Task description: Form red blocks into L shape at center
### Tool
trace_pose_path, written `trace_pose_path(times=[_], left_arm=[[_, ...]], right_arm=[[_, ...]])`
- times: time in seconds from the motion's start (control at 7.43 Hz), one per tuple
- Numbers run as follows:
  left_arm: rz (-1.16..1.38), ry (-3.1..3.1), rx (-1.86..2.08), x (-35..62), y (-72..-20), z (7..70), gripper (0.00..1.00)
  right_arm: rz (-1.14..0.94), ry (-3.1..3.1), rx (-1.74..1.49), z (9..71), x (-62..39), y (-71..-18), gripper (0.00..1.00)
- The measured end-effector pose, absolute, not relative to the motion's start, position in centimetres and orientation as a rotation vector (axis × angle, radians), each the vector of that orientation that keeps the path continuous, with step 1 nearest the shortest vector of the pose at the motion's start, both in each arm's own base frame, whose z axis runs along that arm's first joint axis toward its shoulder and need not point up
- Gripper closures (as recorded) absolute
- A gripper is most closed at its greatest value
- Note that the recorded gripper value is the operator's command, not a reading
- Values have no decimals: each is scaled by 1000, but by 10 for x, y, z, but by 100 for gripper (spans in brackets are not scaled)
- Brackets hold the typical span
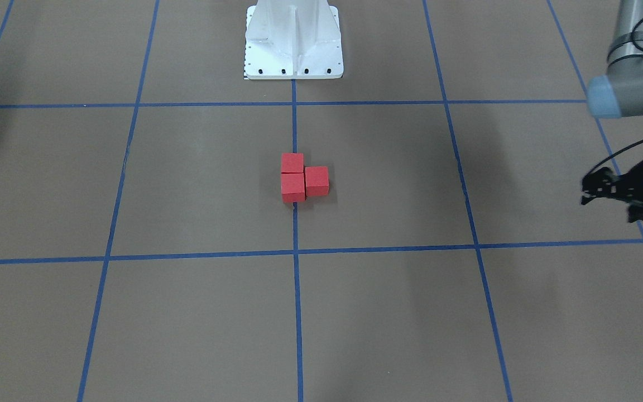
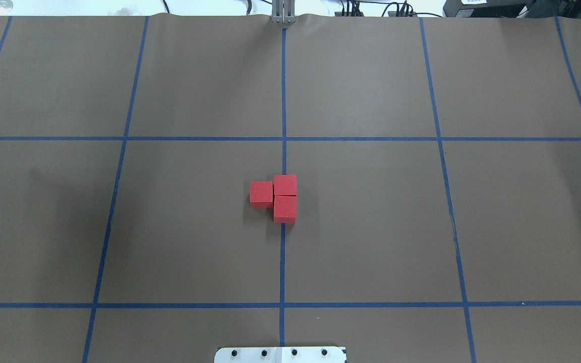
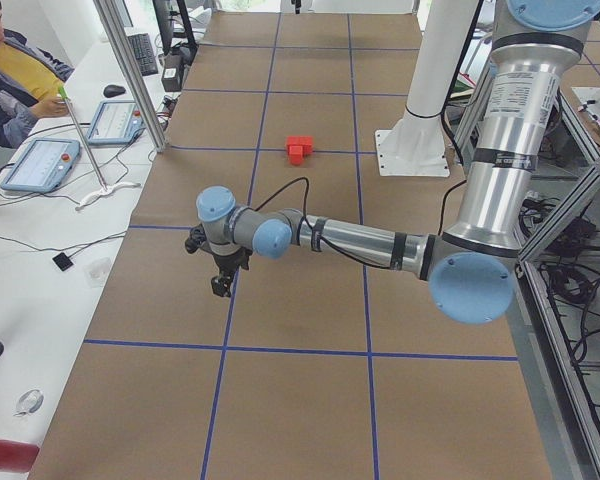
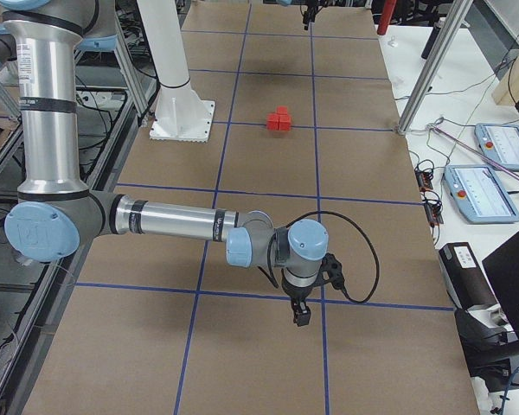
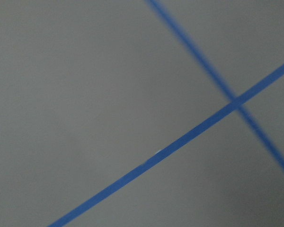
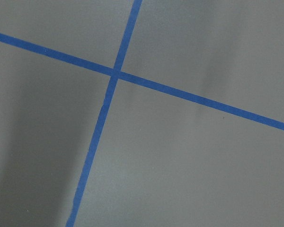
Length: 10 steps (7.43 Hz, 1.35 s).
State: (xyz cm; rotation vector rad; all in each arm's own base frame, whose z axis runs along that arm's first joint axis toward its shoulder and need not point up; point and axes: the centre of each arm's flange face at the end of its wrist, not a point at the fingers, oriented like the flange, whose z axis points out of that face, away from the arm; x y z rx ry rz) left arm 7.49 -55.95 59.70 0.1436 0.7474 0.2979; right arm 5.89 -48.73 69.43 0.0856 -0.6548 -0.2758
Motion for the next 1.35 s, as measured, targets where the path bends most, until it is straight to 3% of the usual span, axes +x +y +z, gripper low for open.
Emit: trace_pose_path(times=[0.27,0.54,1.35], left_arm=[[146,814,103,-2,-519,639,0],[99,802,160,-57,-499,642,0],[138,717,118,-87,-481,661,0]], right_arm=[[-276,-654,86,694,59,-487,0],[-277,-653,90,692,59,-490,0],[-278,-653,95,689,58,-492,0]])
